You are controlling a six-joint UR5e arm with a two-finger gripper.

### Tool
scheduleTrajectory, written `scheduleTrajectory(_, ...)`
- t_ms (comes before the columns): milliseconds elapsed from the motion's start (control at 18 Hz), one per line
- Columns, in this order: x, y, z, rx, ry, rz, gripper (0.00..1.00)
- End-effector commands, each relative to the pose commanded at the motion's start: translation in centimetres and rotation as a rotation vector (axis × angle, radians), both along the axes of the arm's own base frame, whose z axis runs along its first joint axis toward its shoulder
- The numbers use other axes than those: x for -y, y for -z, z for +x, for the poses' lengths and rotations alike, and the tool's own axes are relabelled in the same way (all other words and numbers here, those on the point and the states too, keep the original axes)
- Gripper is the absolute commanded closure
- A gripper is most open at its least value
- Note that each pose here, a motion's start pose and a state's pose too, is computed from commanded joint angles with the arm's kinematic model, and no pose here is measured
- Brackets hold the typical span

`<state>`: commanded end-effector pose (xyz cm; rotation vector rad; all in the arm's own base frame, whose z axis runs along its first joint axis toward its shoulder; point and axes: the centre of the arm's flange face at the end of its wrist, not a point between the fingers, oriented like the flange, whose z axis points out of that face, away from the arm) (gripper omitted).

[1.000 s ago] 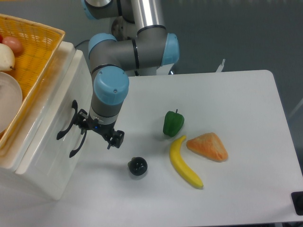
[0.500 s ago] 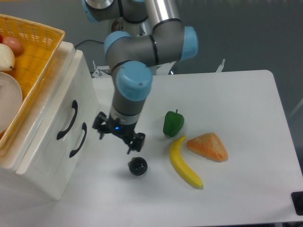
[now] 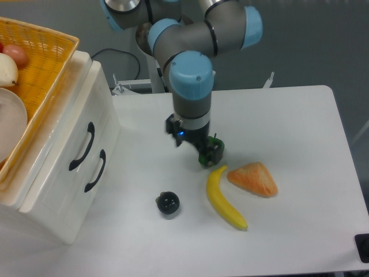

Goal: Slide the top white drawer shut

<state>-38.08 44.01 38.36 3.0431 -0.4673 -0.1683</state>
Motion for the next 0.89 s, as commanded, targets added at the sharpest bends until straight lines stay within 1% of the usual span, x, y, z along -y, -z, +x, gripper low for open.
scheduleTrajectory(111, 1.7, -0.3, -0.8, 0.01, 0.045, -0.012, 0.0)
scheduleTrajectory(278, 5.3, -1.1, -2.9, 0.049, 0.204, -0.042, 0.0)
scheduleTrajectory(333, 6.5, -1.1, -3.7, 0.067, 0.238, -0.048, 0.0)
scheduleTrajectory(389, 7.5, -1.2, -4.1, 0.091, 0.262, -0.042, 0.0)
scheduleTrajectory(444, 8.4, -1.3, -4.7, 0.115, 0.26, -0.021, 0.0)
scheduleTrajectory(556, 10.2, -1.4, -5.9, 0.178, 0.222, 0.048, 0.0)
scheduleTrajectory(611, 11.2, -1.5, -6.6, 0.201, 0.228, 0.088, 0.0)
scheduleTrajectory(667, 12.0, -1.8, -7.2, 0.206, 0.265, 0.113, 0.0)
scheduleTrajectory(722, 12.7, -1.8, -7.6, 0.209, 0.317, 0.115, 0.0)
scheduleTrajectory(889, 15.0, -1.7, -9.2, 0.202, 0.434, 0.115, 0.0)
